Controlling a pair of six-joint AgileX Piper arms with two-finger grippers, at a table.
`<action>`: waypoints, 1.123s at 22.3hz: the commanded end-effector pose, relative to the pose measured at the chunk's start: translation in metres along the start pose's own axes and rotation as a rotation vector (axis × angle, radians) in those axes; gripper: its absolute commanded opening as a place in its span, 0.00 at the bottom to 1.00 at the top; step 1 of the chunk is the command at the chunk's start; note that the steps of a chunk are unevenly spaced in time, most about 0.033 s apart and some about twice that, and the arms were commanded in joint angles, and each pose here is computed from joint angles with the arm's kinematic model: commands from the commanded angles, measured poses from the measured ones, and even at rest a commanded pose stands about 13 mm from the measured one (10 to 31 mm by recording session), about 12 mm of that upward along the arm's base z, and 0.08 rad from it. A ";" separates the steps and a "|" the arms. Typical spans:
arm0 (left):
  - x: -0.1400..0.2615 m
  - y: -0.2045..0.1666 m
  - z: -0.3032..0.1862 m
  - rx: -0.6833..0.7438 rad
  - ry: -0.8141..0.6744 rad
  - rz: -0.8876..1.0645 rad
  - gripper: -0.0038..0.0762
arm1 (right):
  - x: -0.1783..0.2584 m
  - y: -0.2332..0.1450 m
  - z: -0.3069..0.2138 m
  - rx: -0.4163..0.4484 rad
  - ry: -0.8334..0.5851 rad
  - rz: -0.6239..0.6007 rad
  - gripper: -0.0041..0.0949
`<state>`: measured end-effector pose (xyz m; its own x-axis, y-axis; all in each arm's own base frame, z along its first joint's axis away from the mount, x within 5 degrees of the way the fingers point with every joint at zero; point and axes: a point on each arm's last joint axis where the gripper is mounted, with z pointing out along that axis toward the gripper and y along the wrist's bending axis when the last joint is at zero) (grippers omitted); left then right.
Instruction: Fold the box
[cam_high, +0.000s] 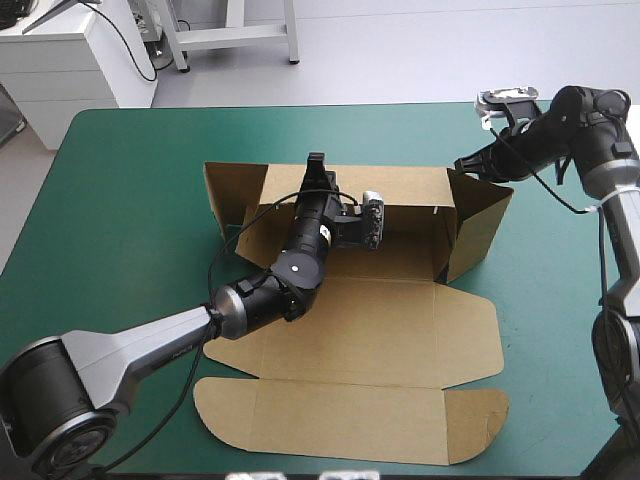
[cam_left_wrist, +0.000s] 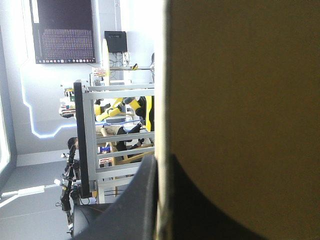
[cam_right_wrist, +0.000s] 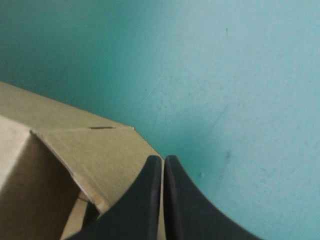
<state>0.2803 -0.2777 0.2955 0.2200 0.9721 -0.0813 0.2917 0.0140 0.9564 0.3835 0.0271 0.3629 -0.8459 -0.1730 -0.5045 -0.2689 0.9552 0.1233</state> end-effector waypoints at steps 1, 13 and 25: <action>-0.002 0.022 -0.011 -0.064 -0.027 -0.028 0.04 | -0.001 0.009 -0.028 -0.005 -0.037 -0.051 0.04; -0.002 0.022 -0.011 -0.064 -0.027 -0.028 0.04 | 0.046 0.028 -0.039 -0.108 -0.027 -0.069 0.04; -0.002 0.022 -0.011 -0.063 -0.029 -0.026 0.04 | 0.108 0.037 -0.010 -0.135 -0.380 -0.011 0.04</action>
<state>0.2804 -0.2776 0.2955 0.2194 0.9723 -0.0811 0.2915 0.0140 0.9565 0.2854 0.0426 0.3030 -0.7451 -0.1099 -0.6578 -0.3598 0.8967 0.2578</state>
